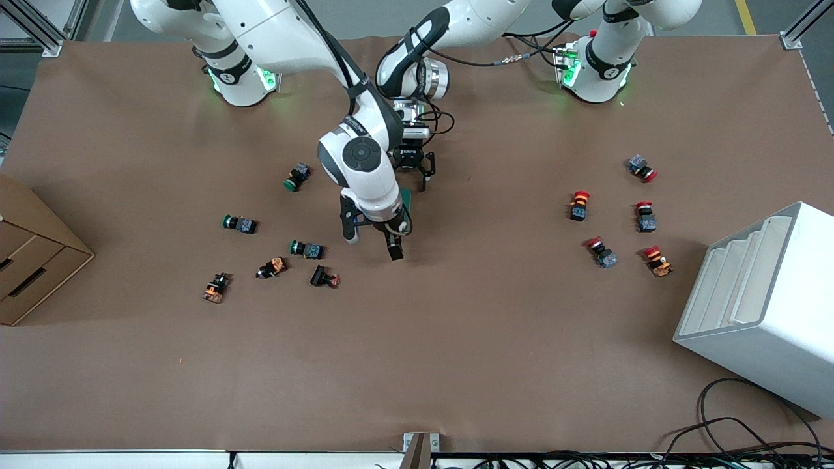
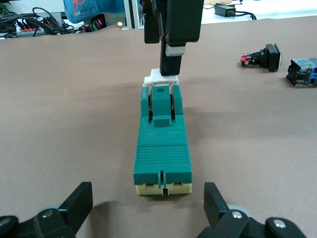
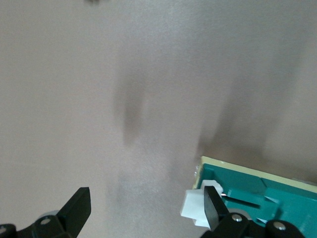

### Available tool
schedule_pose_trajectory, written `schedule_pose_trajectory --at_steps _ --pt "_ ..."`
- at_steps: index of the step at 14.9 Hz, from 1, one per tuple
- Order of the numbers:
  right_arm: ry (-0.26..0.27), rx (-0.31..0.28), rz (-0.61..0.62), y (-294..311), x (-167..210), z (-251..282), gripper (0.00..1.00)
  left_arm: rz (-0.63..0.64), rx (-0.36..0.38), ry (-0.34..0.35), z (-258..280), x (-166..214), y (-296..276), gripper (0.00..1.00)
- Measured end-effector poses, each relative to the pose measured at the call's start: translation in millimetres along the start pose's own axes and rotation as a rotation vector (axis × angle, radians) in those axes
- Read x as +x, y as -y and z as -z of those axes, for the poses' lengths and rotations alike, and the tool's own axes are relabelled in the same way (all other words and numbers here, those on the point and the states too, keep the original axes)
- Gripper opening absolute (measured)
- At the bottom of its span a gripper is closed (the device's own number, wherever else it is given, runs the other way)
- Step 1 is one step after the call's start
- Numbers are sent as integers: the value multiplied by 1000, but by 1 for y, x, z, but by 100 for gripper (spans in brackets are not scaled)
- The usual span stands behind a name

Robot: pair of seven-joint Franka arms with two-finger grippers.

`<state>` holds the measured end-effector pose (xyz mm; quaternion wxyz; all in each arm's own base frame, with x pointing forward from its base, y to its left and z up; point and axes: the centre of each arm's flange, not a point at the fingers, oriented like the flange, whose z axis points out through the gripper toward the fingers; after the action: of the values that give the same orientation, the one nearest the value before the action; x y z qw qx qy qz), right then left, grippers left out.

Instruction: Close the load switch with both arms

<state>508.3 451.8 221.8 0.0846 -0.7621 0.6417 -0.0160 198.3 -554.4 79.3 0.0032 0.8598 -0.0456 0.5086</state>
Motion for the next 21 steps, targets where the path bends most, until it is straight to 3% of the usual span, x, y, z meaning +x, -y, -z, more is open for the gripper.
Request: schedule_pose_trajectory --at_steps 7,9,14,17,21 --pt "15 40 0 27 6 13 100 0 0 0 0 0 0 99" --pt "4 22 21 38 11 22 100 0 0 0 0 0 0 99" --pt "-29 -63 308 70 52 65 100 0 0 0 0 0 0 99" --pt "-29 -140 517 88 112 99 100 0 0 0 0 0 0 99" --pt "17 -232 808 103 203 145 100 3 1 -1 -1 1 -1 99"
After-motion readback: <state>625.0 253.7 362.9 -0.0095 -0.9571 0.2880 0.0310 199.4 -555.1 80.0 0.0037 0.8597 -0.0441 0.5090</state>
